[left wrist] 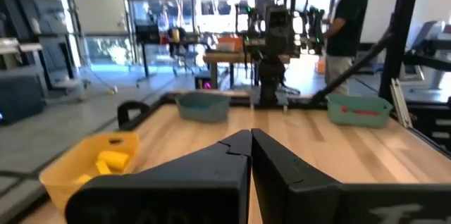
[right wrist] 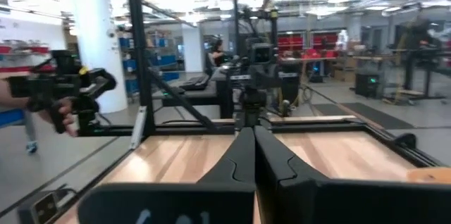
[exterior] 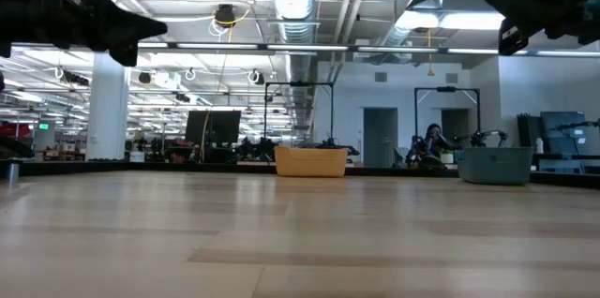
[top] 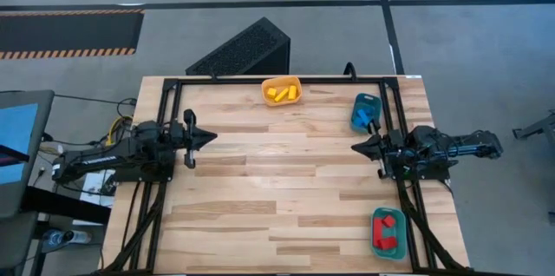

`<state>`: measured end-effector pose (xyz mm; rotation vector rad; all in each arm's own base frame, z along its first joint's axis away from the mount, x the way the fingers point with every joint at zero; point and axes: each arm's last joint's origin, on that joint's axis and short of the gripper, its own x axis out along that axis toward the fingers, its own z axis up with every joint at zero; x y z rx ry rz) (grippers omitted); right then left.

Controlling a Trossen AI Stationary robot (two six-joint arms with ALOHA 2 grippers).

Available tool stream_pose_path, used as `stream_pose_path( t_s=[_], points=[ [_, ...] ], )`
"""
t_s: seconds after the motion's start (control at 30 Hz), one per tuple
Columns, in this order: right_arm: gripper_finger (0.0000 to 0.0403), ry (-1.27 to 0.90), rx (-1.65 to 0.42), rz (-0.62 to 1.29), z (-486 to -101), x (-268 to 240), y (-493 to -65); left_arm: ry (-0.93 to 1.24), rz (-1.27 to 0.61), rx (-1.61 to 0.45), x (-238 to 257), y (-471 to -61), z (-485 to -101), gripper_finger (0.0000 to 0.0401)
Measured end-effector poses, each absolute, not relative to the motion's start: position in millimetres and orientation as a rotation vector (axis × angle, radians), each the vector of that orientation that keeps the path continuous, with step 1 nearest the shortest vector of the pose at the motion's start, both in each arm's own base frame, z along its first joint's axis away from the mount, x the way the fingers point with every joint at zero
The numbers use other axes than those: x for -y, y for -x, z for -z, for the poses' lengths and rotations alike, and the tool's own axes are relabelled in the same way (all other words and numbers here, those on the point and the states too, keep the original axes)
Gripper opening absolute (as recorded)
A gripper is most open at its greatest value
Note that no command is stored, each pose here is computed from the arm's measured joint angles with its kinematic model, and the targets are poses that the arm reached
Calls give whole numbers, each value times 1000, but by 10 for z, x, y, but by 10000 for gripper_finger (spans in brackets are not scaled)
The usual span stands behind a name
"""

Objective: Sort & place blocks by color
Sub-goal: Return to Home Position

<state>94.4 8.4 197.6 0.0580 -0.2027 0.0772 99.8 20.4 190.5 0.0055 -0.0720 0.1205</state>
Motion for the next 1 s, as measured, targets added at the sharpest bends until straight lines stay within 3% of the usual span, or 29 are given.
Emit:
stream_pose_path(
  t_s=[0.47,1.0],
  points=[
    [9,-118,132,-55,-1794,-83,-983,86,-155,-22,-216,-1025,-1654,2],
    [3,-63,151,-47,-1803,-77,-959,11,-164,-30,-183,-929,-1721,2]
  ],
)
